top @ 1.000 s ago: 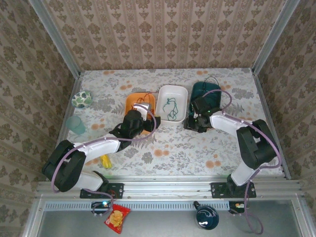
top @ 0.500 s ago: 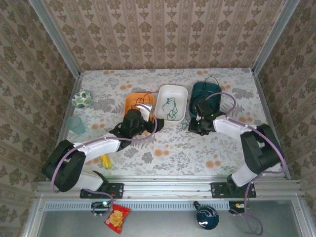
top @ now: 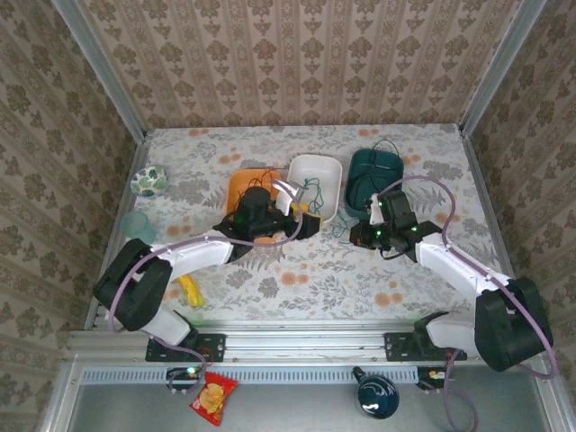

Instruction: Untangle the cables

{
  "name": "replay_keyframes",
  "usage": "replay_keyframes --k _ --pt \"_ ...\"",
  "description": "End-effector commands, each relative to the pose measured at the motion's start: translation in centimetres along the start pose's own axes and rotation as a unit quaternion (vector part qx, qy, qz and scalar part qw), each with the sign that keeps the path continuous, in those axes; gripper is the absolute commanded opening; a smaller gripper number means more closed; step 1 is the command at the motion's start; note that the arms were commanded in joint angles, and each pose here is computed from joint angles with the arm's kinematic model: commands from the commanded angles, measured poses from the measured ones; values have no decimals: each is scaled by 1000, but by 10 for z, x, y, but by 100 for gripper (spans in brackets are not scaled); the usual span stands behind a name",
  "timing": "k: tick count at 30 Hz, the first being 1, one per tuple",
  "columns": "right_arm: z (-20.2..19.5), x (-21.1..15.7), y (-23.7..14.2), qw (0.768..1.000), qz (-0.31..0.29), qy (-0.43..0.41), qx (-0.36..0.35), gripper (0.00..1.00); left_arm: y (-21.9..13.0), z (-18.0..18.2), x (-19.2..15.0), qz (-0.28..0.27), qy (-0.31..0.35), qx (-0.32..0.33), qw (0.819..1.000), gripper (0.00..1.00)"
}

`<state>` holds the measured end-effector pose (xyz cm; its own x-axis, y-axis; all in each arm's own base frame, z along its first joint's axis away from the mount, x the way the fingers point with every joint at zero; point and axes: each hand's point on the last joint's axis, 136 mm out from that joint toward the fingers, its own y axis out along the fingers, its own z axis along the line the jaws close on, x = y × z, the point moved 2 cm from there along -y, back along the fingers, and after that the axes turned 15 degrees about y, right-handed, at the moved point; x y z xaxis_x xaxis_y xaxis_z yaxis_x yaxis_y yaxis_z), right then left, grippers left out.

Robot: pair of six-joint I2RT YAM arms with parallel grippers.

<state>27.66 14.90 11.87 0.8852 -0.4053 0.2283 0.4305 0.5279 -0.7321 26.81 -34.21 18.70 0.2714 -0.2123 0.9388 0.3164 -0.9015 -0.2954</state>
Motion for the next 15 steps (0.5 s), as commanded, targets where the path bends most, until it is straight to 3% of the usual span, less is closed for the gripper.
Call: replay_keyframes --k 1,15 --pt "27 -6 0 996 40 -28 72 0 7 -17 16 -17 23 -55 998 74" --pt "76 -28 -15 965 148 -55 210 0 16 -16 2 11 31 -65 997 66"
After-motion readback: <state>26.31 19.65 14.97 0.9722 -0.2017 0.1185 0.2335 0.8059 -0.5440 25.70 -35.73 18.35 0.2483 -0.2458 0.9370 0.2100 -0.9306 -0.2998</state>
